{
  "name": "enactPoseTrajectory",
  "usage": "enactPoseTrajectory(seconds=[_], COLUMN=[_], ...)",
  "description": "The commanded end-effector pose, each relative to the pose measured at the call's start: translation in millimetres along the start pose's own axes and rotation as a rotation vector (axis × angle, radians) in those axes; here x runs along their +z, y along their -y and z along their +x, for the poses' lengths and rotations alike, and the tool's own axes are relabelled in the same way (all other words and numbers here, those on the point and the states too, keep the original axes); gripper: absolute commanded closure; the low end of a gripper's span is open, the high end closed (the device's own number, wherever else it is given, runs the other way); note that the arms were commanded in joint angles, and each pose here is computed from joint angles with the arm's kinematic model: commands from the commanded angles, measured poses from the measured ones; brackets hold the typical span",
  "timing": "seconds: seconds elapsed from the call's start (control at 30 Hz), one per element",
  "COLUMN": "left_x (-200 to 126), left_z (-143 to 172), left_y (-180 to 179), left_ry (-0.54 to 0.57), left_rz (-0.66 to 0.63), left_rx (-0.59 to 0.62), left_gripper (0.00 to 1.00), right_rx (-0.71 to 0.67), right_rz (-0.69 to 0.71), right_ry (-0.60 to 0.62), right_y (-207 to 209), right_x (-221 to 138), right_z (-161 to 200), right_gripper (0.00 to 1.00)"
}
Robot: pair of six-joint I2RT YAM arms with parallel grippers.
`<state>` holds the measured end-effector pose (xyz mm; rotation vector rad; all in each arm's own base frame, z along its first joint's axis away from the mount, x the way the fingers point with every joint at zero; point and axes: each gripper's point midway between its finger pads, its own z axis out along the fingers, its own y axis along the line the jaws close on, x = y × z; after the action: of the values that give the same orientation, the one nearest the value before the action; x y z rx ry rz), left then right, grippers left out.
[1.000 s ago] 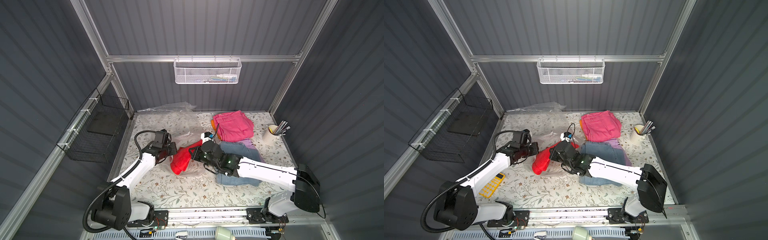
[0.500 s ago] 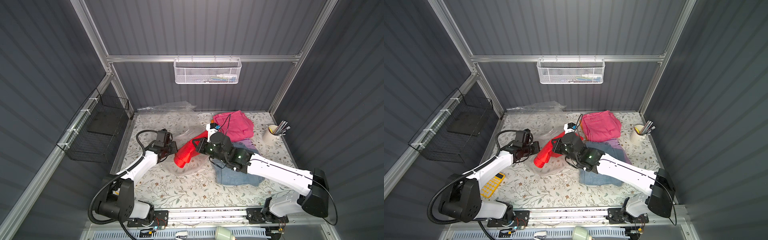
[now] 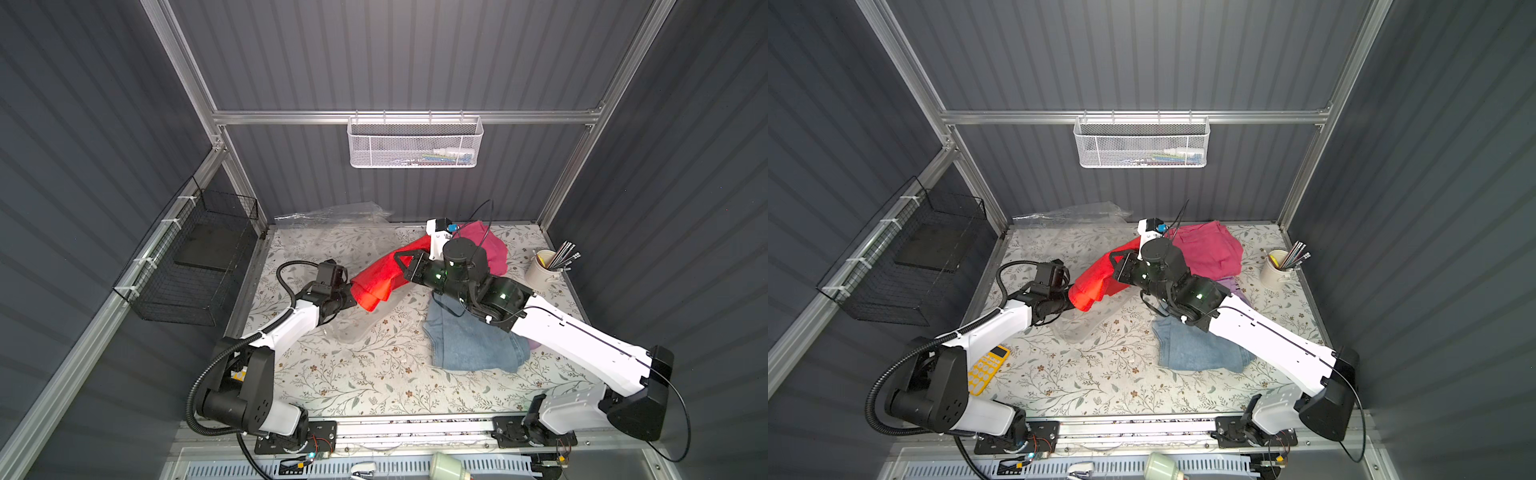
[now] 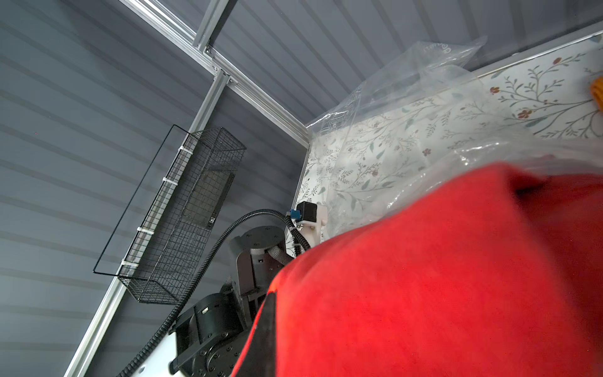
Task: Take the trousers out of the vacuum bag
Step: Take out the trousers from the vacuum bag.
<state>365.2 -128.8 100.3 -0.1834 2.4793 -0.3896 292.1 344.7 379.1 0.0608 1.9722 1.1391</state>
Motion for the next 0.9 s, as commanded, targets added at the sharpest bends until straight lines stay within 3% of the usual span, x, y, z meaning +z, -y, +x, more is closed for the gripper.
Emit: enactPoseTrajectory(seconds=[0.0, 0.17, 0.47, 0.67, 0.87], left_x=[10, 11, 12, 4, -13], left_z=[19, 22, 25, 18, 7], left_y=[-20, -21, -20, -3, 19], left_ry=[-0.053, -0.060, -0.065, -0.053, -0.018], left_rz=[-0.072, -0.071, -0.059, 0.021, 0.137], left_rx=[-0.024, -0.031, -0.037, -0.041, -0.031], left_gripper=[1.00, 1.00, 1.00, 1.00, 1.00], right_rx=[-0.010, 0.005, -0.005, 0.010, 0.010], right_rz=[-0.256, -0.313, -0.394, -0.475, -0.419], right_ry=[0.214, 0.185, 0.232, 0.173, 0.165], right_y=[-80, -96, -131, -158, -137], right_x=[-43, -31, -40, -21, -18], right_z=[-73, -67, -90, -75, -64], right_gripper=[1.00, 1.00, 1.00, 1.00, 1.00])
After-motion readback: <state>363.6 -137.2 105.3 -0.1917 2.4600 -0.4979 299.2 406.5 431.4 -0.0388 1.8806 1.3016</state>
